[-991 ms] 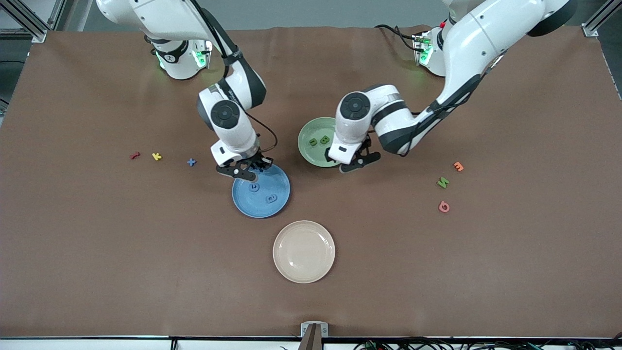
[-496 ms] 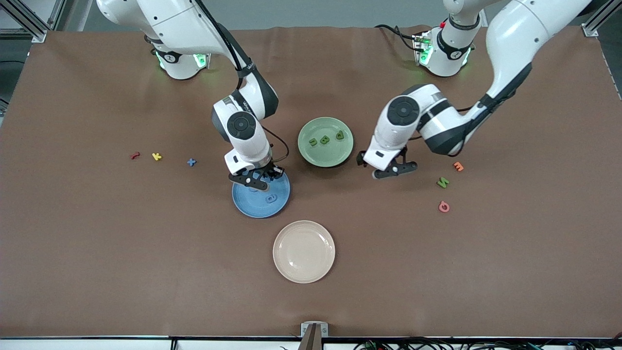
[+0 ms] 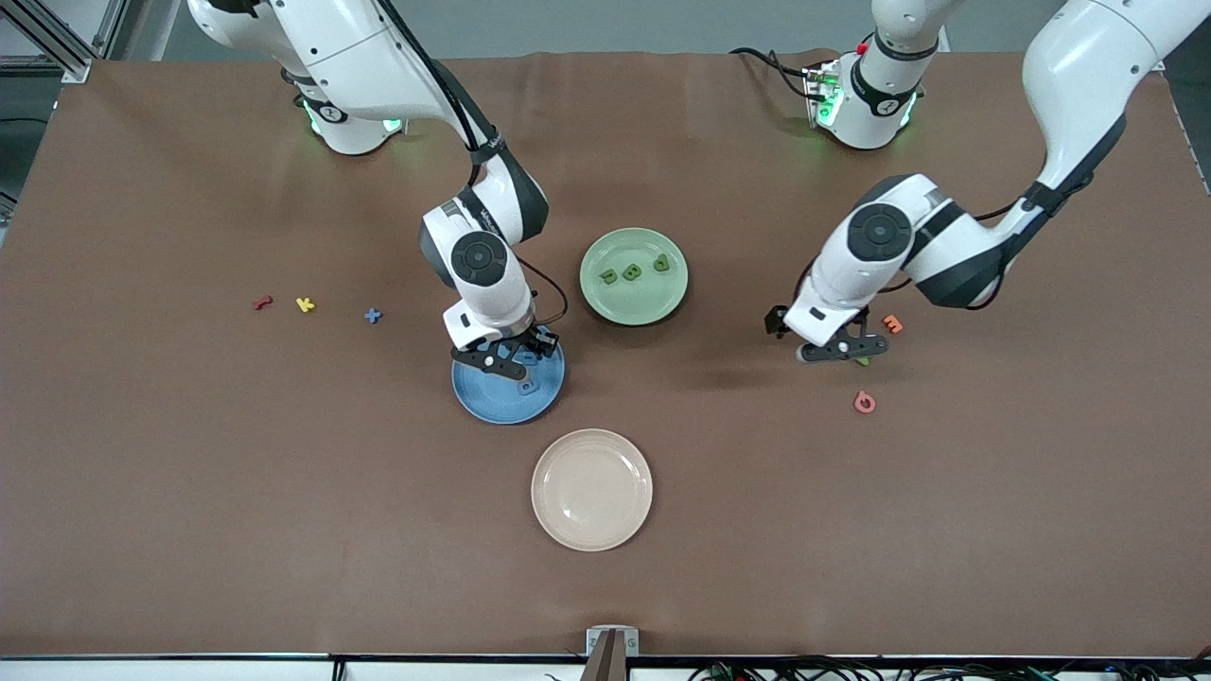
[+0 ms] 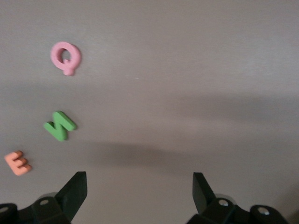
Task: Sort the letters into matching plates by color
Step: 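Place the blue E on the blue plate while the left gripper returns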
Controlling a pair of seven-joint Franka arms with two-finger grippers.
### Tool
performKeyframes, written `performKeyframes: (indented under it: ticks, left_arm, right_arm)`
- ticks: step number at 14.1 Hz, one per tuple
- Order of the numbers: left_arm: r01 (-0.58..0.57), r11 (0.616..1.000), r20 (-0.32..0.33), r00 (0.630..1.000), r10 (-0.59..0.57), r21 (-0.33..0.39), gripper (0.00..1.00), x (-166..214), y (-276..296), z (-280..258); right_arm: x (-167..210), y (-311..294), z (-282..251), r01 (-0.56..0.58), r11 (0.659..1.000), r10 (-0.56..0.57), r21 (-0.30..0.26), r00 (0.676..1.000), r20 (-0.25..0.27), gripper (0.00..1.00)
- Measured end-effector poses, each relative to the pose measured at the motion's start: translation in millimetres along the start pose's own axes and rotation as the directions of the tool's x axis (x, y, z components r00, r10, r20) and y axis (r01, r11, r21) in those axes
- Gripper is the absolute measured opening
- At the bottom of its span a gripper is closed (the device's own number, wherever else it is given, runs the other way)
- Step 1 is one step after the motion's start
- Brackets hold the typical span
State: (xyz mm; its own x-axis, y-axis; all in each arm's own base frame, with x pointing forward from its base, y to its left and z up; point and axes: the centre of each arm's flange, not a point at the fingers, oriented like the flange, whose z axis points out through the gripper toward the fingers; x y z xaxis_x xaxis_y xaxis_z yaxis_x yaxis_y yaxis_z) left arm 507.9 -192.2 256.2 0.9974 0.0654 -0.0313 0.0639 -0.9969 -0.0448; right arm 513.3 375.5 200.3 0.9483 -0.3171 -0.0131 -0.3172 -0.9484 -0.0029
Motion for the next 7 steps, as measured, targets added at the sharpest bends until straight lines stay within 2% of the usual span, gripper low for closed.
performKeyframes:
  ticks: [3,7]
  left_arm:
    - [-0.026,1.0,-0.011,1.0,0.026,-0.001,1.0,10.5,-27.1,1.8]
    - [-0.043,0.999,-0.012,0.999,0.043,-0.012,0.99,25.4,-71.6,5.3]
  right_arm:
    - [5.3,-3.4,-9.3,0.011,1.0,-0.01,-0.02,1.0,0.015,1.0]
    - [28.0,15.4,-30.4,0.063,0.997,-0.061,-0.048,0.997,0.045,1.0]
